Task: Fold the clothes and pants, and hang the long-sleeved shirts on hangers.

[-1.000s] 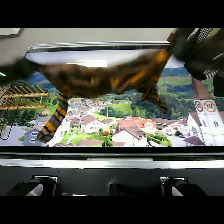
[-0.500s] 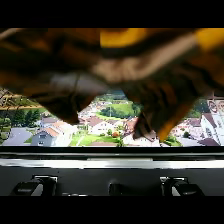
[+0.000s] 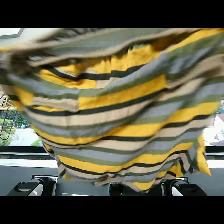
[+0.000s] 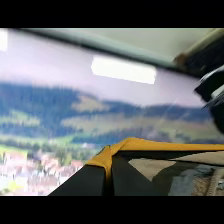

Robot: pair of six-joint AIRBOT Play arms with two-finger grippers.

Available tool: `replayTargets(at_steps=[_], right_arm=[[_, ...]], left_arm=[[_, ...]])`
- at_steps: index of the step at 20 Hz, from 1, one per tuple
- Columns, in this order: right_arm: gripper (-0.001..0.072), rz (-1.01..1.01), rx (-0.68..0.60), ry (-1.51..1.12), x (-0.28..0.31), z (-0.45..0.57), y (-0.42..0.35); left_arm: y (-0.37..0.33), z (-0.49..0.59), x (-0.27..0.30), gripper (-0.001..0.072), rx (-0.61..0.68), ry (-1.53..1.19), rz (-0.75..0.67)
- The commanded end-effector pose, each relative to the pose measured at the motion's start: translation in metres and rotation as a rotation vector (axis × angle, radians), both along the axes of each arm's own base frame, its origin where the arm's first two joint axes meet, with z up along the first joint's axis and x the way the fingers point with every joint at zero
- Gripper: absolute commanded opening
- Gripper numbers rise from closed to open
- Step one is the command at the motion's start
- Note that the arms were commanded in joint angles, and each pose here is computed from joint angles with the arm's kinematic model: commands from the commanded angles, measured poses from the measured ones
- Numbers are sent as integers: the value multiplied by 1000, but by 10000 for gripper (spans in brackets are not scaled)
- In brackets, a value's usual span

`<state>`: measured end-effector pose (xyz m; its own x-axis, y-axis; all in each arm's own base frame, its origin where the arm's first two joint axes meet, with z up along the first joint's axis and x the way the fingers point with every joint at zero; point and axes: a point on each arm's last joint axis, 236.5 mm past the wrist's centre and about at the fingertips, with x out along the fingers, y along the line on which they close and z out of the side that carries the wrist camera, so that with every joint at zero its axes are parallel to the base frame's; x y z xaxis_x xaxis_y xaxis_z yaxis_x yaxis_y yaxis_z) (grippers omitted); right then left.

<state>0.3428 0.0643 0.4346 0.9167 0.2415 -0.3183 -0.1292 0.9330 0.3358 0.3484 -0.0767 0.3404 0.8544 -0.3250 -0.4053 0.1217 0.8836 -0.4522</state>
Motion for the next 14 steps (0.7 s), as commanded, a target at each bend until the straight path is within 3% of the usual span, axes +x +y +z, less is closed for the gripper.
replayTargets(at_steps=[1,5,8,10,11,12,14], right_arm=[[23,2,15,302,102,-115,11],[23,67,168,493,212,-254,50],[35,160,266,697,233,-364,86],[92,181,228,802,224,-408,88],[182,184,196,829,219,-416,84],[300,181,149,847,212,-417,77],[317,203,-44,843,195,-402,51]], left_arm=[[-15,-101,73,18,-25,222,-26],[-33,-221,148,18,-48,402,-16],[-60,-311,155,19,-38,582,-54],[-76,-350,149,19,-28,668,-83],[-80,-358,148,23,-28,684,-89],[-80,-358,148,67,-30,684,-89],[-72,-345,150,413,-34,670,-81]])
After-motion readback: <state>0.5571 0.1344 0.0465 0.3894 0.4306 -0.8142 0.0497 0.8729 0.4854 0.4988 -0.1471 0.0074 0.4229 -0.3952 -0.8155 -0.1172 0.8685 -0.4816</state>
